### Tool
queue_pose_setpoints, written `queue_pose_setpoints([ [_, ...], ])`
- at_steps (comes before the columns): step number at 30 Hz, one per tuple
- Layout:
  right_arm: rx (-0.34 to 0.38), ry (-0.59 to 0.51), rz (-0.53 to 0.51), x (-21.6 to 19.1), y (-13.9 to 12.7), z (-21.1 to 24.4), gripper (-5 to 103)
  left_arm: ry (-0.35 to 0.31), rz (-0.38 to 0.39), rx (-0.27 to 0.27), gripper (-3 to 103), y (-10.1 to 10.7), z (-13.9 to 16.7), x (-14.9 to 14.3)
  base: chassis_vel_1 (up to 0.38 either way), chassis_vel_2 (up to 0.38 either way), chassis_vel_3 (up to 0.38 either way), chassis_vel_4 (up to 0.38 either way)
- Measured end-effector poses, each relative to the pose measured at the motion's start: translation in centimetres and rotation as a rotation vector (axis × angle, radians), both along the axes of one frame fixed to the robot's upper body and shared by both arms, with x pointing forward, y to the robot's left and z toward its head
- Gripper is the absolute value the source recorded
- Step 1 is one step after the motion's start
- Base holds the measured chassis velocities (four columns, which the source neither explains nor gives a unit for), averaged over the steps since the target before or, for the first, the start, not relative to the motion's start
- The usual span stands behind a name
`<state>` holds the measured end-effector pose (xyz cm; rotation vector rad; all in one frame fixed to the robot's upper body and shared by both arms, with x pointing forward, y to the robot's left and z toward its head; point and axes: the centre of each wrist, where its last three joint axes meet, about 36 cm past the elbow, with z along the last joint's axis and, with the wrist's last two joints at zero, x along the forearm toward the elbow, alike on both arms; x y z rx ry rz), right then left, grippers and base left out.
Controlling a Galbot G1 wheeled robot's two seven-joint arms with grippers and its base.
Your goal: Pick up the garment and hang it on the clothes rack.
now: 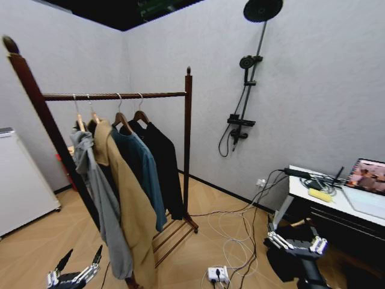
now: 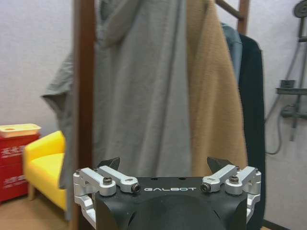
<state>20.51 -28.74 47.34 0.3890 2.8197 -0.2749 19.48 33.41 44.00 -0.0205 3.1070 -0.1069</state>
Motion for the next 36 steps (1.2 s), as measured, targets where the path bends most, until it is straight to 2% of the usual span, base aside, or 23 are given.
queue_pose_setpoints([
  [36, 0.0, 0.0, 0.0, 0.0, 0.0, -0.01, 100, 0.0, 0.0, 0.0, 100, 0.0, 0.0, 0.0, -0.114, -0.119, -0.121, -0.113],
])
